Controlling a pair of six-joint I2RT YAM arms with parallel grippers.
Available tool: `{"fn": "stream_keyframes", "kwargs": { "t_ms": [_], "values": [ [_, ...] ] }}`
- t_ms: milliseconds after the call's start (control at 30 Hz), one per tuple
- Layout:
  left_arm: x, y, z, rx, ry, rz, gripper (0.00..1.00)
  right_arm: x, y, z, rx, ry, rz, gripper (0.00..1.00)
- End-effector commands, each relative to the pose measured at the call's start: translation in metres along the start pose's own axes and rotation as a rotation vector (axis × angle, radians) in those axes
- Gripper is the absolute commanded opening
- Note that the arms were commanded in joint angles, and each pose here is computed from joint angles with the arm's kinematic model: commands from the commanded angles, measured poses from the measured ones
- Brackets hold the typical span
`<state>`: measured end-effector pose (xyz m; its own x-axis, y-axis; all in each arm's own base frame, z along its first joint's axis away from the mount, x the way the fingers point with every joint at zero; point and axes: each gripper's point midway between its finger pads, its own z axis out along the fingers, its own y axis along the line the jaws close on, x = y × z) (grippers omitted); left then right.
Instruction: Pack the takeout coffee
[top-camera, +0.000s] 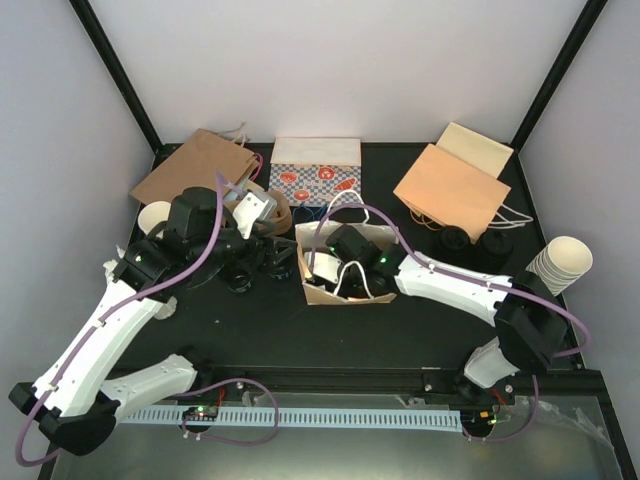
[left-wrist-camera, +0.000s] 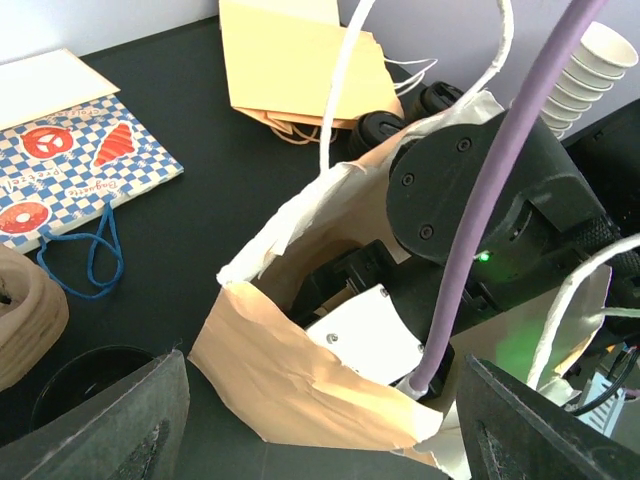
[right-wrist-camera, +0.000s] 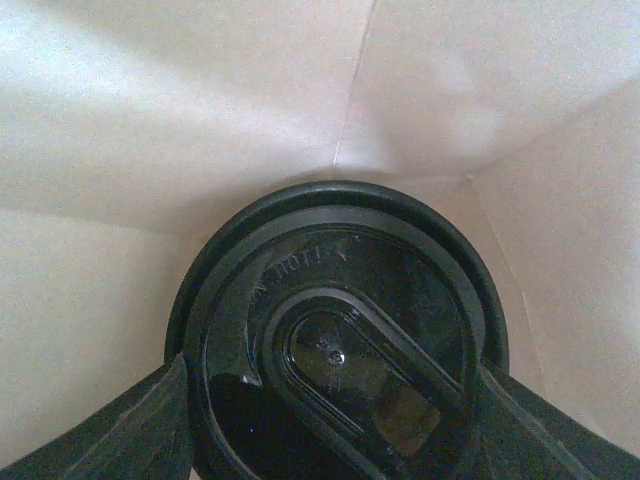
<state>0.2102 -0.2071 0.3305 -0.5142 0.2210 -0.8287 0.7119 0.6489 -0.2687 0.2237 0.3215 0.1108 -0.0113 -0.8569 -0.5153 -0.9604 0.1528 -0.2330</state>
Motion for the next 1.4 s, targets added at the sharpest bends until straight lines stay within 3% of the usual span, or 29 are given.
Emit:
{"fn": "stream_keyframes", "kwargs": {
  "t_ms": [0,167,433,467,533,567,1167,1367],
  "values": [
    [-0.004,-0.005,-0.004,0.017,-0.022,-0.001,0.76,0.057,0.028,0.009,-0.152,0.207,0.03,0.39],
    [-0.003,-0.005,-0.004,0.021,-0.016,-0.009,0.76,0.049,0.029,0.003,-0.228,0.21,0.064,0.4],
    [0.0,-0.005,-0.007,0.014,-0.018,-0.014,0.75,0.031,0.016,-0.015,-0.179,0.173,0.062,0.6],
    [-0.001,-0.005,-0.007,0.014,-0.019,-0.013,0.75,0.026,0.014,-0.019,-0.173,0.162,0.06,0.66],
    [-0.002,-0.006,-0.008,0.017,-0.021,-0.017,0.76,0.018,0.01,-0.027,-0.169,0.142,0.054,0.95],
    [-0.002,-0.006,-0.008,0.018,-0.022,-0.018,0.76,0.014,0.01,-0.031,-0.177,0.133,0.05,0.99],
    [0.012,-0.005,-0.005,0.025,-0.005,-0.033,0.77,-0.033,-0.038,-0.091,0.064,-0.025,0.14,1.0],
    [0.021,0.004,-0.001,-0.013,0.011,-0.061,0.86,-0.055,-0.048,-0.135,0.127,-0.154,0.254,1.0]
  ]
}}
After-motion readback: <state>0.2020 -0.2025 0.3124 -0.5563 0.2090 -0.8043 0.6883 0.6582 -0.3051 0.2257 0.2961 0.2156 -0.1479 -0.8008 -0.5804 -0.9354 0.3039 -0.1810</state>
